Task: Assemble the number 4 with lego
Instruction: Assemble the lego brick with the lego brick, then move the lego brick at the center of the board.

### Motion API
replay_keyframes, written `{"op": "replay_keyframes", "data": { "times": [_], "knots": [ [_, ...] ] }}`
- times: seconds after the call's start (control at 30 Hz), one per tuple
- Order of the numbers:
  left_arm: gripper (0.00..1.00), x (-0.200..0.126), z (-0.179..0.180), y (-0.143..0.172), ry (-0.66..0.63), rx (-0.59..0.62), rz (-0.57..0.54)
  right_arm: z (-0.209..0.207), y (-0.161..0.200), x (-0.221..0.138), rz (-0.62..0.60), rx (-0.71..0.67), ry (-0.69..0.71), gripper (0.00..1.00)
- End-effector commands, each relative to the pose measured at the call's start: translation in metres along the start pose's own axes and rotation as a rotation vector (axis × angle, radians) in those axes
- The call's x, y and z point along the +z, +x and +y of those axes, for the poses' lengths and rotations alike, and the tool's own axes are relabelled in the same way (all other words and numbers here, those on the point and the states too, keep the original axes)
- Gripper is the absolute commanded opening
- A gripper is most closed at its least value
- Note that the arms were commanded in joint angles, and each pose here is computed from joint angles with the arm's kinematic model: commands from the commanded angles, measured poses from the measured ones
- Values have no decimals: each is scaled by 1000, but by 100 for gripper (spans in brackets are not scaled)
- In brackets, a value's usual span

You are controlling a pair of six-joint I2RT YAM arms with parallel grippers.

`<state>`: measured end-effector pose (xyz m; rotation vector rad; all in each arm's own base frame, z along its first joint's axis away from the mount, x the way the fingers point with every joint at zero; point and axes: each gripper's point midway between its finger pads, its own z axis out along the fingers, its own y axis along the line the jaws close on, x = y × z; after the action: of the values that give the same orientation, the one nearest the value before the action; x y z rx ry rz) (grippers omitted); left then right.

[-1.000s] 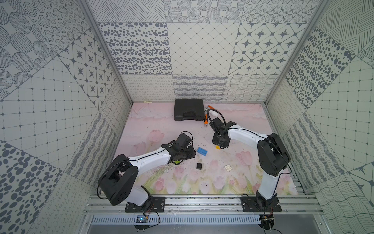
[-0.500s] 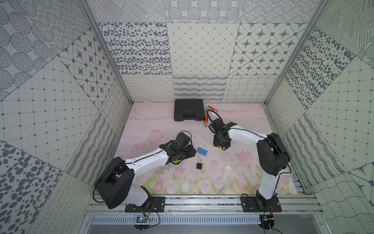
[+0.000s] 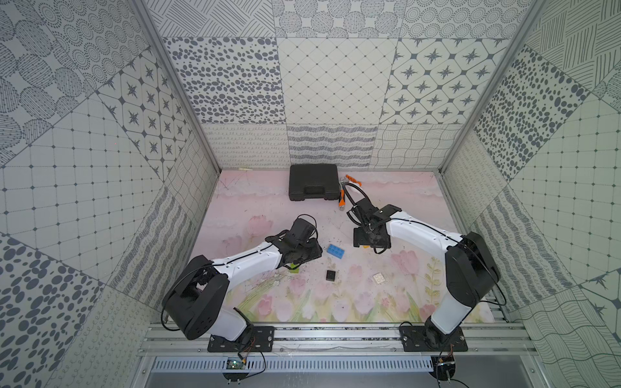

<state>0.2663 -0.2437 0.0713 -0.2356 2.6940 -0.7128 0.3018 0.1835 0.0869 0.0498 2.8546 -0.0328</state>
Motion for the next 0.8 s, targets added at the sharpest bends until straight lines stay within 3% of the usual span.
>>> {"op": "replay_keyframes", "data": {
  "times": [0.0, 0.1, 0.17, 0.47, 0.77],
  "knots": [
    [44, 2, 14, -3, -60, -27, -14, 32, 12, -14, -24, -59, -105, 82],
    [38, 4, 21, -4, -89, -46, -6, 63, 23, -7, 14, -69, -176, 56],
    [36, 4, 25, -5, -100, -59, -11, 73, 27, 3, 40, -79, -171, 47],
    [32, 2, 37, -19, -137, -78, -32, 74, 25, 35, 67, -119, -52, 43],
    [31, 9, 45, -20, -150, -85, -17, 85, 11, 49, 33, -170, -37, 45]
  ]
}}
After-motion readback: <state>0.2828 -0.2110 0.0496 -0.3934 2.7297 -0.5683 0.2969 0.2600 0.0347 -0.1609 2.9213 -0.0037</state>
